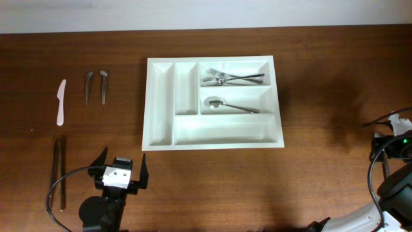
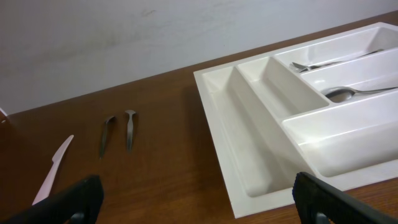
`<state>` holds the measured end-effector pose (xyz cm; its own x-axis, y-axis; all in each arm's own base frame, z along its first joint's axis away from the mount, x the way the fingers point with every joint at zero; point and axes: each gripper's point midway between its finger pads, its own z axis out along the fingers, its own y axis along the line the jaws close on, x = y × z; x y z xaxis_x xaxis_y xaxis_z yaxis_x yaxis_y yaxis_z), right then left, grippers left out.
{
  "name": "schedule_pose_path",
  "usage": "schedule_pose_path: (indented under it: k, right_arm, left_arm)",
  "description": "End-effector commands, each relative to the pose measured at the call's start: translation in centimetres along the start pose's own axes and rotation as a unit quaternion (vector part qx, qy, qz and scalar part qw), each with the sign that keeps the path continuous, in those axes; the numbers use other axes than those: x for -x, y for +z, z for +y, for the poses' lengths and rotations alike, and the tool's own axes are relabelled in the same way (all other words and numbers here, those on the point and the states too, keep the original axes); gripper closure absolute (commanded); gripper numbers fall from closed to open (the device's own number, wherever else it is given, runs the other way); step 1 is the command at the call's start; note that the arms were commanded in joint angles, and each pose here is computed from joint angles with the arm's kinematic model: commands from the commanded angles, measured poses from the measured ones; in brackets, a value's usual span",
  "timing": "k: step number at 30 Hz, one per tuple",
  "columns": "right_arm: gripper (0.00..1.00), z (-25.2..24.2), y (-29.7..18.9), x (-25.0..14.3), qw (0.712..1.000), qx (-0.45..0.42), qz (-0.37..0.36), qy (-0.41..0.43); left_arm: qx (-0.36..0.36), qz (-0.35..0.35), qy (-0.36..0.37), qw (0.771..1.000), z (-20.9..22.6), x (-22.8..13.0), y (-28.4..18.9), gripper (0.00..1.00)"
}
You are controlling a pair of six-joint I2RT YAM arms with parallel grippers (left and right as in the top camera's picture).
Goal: Pack container
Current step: 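Move the right gripper to the remaining silver spoon on the right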
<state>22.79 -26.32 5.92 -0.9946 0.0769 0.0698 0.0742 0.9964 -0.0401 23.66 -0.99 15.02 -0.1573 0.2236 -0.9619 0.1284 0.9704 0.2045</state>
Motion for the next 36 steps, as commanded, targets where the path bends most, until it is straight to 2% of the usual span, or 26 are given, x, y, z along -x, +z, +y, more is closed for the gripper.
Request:
schedule_pose_path:
  k: [1,4,8,18,36]
  right_arm:
    - [0.01,0.4,0.2,0.7,0.999,0.008,-0.023,-0.047]
    - [0.01,-0.3,0.6,1.5,0.997,-0.009,-0.037,-0.068]
    - [0.01,-1.2,1.4,2.5,0.997,-0.022,-0.049,-0.055]
    - [0.01,-0.7,4.7,2.3,0.998,0.008,-0.021,-0.054]
    - [0.01,-1.3,6.3,3.1,0.998,0.004,-0.024,-0.054]
  left_arm:
    - [0.000,0.002,-0.001,1.000,-0.1,-0.2,0.0,0.01]
    - [0.000,0.002,-0.001,1.000,-0.1,-0.2,0.0,0.01]
    - [0.000,0.002,-0.001,1.000,-0.1,-0.2,0.0,0.01]
    - [0.000,0.002,-0.001,1.000,-0.1,-0.2,0.0,0.01]
    - [0.000,0.002,-0.001,1.000,-0.1,-0.2,0.0,0.01]
